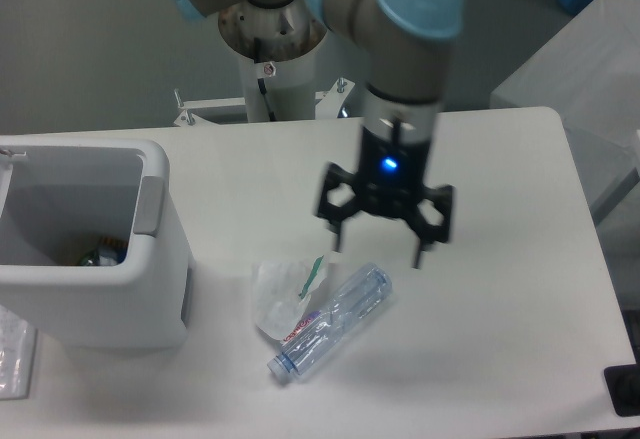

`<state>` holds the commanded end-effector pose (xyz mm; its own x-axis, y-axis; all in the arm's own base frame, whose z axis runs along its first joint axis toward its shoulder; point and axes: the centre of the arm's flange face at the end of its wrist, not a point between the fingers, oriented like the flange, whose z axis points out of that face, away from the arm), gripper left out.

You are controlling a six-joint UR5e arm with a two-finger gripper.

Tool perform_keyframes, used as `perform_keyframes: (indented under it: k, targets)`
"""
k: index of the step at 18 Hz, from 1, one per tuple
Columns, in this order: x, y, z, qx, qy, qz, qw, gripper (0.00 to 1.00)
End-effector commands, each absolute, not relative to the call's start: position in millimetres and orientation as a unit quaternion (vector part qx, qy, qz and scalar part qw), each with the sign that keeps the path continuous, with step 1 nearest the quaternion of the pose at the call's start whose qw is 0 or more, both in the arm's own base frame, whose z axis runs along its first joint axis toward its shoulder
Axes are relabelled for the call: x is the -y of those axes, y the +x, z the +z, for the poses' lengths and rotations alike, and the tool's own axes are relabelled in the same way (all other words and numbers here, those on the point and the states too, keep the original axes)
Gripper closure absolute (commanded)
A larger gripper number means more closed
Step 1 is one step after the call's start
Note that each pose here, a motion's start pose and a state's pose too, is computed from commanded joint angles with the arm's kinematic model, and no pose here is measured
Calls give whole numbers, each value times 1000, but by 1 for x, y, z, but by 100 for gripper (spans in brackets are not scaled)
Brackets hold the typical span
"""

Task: Open the trash can
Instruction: 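Lift the gripper away from the opened trash can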

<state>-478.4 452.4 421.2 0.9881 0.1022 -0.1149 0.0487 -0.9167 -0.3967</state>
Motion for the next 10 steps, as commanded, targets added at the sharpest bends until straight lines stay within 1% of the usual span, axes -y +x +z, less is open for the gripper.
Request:
perform_keyframes:
  k: [3, 4, 6, 7, 10]
  targets:
    - [-442, -504, 394, -22, -981, 70, 182, 0]
    - [-437, -512, 390, -47, -983, 76, 162, 0]
    - [-416, -523, 384, -101, -986, 95, 91, 0]
    - [-410, -529, 383, -117, -986, 96, 64, 0]
    - [-412, -540, 365, -124, -987, 88, 49, 0]
